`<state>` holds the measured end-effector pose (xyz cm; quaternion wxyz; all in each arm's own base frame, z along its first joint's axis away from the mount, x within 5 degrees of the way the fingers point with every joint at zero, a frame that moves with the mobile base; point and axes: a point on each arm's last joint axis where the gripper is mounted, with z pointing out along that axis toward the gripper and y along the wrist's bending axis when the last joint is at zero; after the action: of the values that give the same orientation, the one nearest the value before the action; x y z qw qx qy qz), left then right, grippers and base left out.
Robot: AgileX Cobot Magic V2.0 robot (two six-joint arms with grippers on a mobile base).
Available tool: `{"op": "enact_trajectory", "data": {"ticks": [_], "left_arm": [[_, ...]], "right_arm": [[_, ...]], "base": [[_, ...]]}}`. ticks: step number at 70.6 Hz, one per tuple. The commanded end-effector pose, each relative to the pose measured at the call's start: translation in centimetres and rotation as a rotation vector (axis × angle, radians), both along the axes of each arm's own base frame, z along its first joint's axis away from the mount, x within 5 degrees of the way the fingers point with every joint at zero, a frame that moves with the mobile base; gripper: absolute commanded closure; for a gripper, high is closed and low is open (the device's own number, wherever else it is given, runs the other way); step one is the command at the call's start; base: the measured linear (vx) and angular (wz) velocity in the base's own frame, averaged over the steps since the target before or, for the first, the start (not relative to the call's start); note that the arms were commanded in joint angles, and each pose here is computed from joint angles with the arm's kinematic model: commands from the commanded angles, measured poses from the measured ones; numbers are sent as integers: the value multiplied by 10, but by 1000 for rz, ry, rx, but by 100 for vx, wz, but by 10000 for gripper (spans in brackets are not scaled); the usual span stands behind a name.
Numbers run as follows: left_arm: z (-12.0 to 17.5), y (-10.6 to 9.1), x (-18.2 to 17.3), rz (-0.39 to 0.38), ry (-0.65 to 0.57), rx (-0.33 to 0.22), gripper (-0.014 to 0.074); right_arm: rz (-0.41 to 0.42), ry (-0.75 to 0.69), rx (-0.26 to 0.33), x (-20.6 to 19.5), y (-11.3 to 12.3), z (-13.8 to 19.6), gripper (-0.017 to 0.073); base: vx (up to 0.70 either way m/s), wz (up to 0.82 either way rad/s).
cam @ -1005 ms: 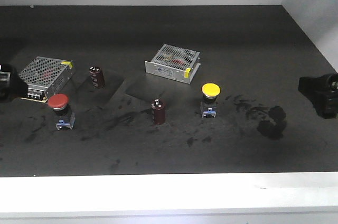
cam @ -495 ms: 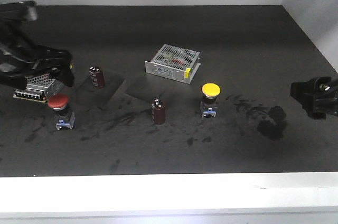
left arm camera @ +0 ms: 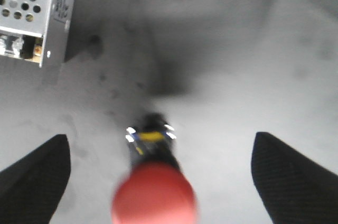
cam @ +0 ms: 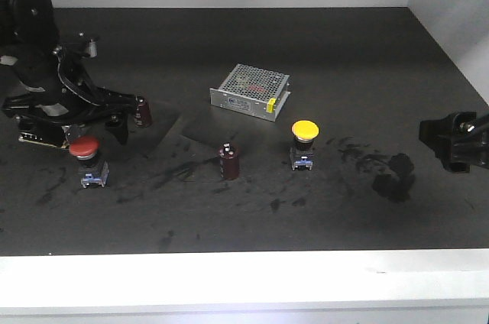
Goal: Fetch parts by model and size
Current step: 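Lower the left gripper onto the red-capped button and close it, then lift the red-capped button with the left gripper and retract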
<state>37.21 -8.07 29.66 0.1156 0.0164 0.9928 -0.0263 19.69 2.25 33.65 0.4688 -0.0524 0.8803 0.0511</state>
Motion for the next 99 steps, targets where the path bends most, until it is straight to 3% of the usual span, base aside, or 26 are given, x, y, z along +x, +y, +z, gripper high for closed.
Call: {"op": "enact_trajectory", "data": {"ticks": [1,40,59,72,87,99], "left_arm": [[20,-1,-3,6,-59,-9,-36],[-7,-3,9,6,8,6,-8],[-6,-4,9,7,10,-7,32],[-2,-6,6,10,6,-33,130],[0,-4,2,8,5,-27,295],[-15,-3,-6,-1,62,-13,421]], "right_arm": [[-2,-99,3,2,0,16,-35],[-3,-106,4,3,0,16,-35],[-3,-106,4,3,0,16,-35],[-3,-105,4,3,0,16,-35],[-2,-103,3,3,0,16,-35],[-2,-105,-7,3,-1,16,-35]], "base": [[0,0],[0,0],[0,0],[0,0],[0,0],[0,0]]}}
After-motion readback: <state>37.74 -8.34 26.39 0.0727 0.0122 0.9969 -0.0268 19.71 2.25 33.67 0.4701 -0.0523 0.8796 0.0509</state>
